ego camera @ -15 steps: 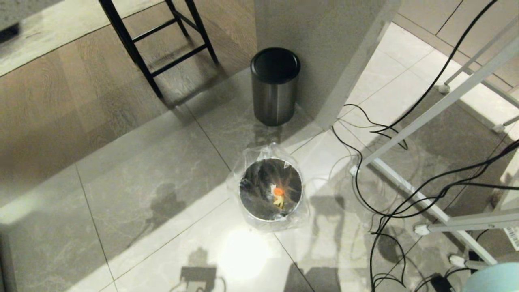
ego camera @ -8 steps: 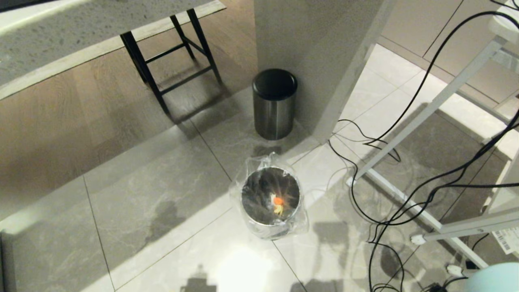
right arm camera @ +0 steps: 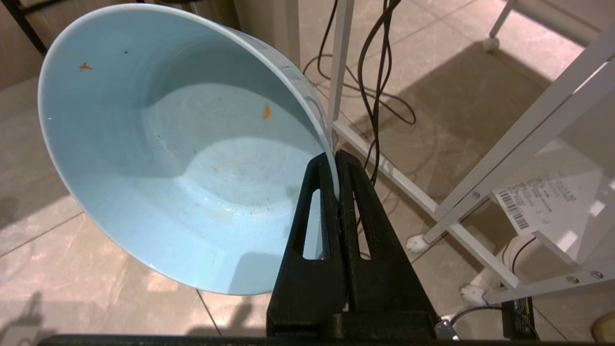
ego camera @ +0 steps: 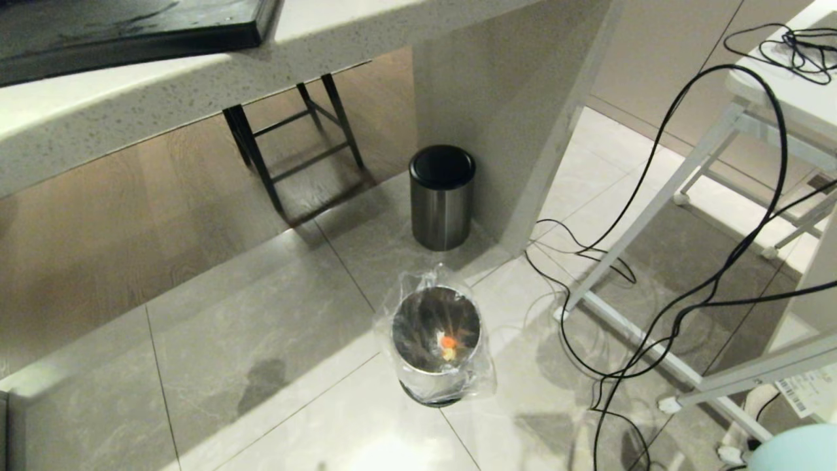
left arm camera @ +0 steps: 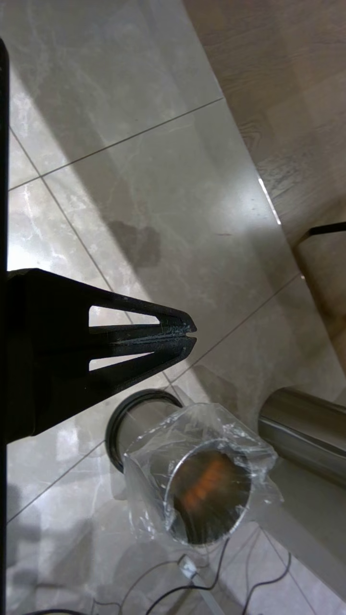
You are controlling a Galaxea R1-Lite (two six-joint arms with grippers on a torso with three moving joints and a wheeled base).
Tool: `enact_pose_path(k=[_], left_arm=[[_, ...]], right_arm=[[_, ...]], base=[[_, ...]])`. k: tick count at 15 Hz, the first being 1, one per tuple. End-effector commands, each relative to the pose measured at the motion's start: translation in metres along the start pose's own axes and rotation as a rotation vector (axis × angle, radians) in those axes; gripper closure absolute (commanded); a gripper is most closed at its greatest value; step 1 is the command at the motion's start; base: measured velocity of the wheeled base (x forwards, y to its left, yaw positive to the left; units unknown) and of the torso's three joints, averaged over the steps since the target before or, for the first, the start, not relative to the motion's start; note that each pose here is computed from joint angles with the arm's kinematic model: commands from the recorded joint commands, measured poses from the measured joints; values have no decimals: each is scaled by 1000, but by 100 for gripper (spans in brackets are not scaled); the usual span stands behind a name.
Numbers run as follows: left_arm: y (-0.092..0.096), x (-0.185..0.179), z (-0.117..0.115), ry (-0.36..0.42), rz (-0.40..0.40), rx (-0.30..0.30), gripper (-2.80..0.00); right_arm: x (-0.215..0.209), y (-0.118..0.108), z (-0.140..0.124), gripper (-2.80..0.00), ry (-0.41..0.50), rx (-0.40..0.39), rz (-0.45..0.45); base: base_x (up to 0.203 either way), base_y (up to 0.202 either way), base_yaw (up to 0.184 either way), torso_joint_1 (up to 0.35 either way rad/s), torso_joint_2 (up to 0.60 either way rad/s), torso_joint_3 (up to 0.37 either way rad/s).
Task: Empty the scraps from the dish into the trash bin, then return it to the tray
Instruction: Put the bowl back to the table
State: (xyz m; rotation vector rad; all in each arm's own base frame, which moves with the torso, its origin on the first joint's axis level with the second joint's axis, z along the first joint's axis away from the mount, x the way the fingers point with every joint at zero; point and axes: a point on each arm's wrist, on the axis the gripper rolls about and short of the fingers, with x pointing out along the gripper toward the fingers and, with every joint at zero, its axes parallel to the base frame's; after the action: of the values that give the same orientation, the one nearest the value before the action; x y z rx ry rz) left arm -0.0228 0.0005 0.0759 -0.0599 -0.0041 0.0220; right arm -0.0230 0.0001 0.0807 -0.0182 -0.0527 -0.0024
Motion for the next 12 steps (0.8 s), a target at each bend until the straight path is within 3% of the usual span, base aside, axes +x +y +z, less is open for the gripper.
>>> enact_pose_path(k=[1,12], left_arm=[[0,0,0,0,0,-1,0],[0,0,0,0,1,-1,0]], right_arm=[[0,0,0,0,1,0,0],[0,0,0,0,1,0,0]], base=[[0,0,0,-5,2,194],[0,0,0,2,2,201]])
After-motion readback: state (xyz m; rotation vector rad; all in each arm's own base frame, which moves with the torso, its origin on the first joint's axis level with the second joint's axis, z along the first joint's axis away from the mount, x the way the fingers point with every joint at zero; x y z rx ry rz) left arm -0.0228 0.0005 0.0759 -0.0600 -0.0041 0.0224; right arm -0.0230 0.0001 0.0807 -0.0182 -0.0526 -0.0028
